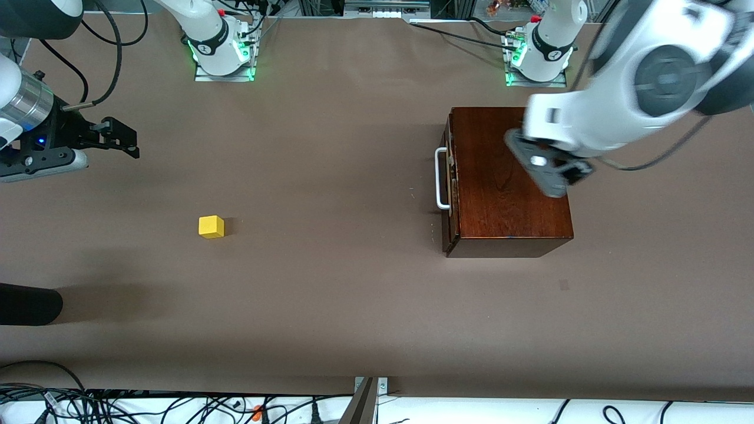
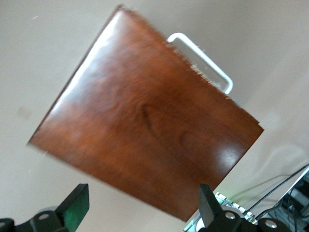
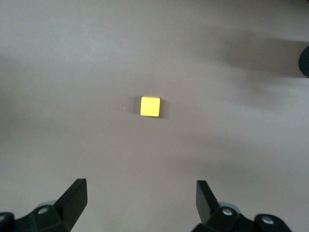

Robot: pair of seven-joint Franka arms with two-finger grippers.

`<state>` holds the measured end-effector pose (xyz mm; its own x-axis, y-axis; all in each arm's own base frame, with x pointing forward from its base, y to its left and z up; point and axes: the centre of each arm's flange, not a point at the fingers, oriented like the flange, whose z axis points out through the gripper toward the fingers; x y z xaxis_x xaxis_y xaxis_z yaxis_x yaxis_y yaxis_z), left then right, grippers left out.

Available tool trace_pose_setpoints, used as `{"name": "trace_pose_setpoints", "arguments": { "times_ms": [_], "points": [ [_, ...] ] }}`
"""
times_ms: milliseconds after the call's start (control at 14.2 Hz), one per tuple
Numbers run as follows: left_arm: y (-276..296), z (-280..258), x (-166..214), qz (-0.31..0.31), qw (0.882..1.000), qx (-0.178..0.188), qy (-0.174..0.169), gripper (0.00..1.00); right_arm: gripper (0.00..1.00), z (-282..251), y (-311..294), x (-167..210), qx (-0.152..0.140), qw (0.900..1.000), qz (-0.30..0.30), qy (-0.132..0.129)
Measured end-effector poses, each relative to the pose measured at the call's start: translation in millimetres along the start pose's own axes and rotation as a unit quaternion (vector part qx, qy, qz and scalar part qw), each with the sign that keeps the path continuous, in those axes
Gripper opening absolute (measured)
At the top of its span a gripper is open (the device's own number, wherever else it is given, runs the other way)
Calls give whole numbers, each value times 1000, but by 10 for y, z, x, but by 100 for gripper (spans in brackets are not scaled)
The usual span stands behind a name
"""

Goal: Open drawer, take yellow block, close drawer

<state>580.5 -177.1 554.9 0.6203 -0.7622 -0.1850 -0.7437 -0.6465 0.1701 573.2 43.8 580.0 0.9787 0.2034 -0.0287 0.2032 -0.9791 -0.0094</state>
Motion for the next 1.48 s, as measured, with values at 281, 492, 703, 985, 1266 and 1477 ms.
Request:
{"name": "trace_pose_setpoints", "arguments": {
  "times_ms": [281,492,703,985,1266,1477],
  "points": [
    [-310,-290,-458,-69,997,28,8,100,100,-2,1,1,0,1000,0,1],
    [-448,-554,-865,-160,985,56,17,100,100,-2,1,1,0,1000,0,1],
    [-532,-682,-1169,-284,956,49,50,100,100,-3,1,1,0,1000,0,1],
    [-705,-581,-1478,-354,926,47,120,100,100,-3,1,1,0,1000,0,1],
    [-534,-423,-1482,-356,927,44,112,100,100,-3,1,1,0,1000,0,1],
    [-551,-339,-1469,-356,927,45,106,100,100,-3,1,1,0,1000,0,1]
  ]
}}
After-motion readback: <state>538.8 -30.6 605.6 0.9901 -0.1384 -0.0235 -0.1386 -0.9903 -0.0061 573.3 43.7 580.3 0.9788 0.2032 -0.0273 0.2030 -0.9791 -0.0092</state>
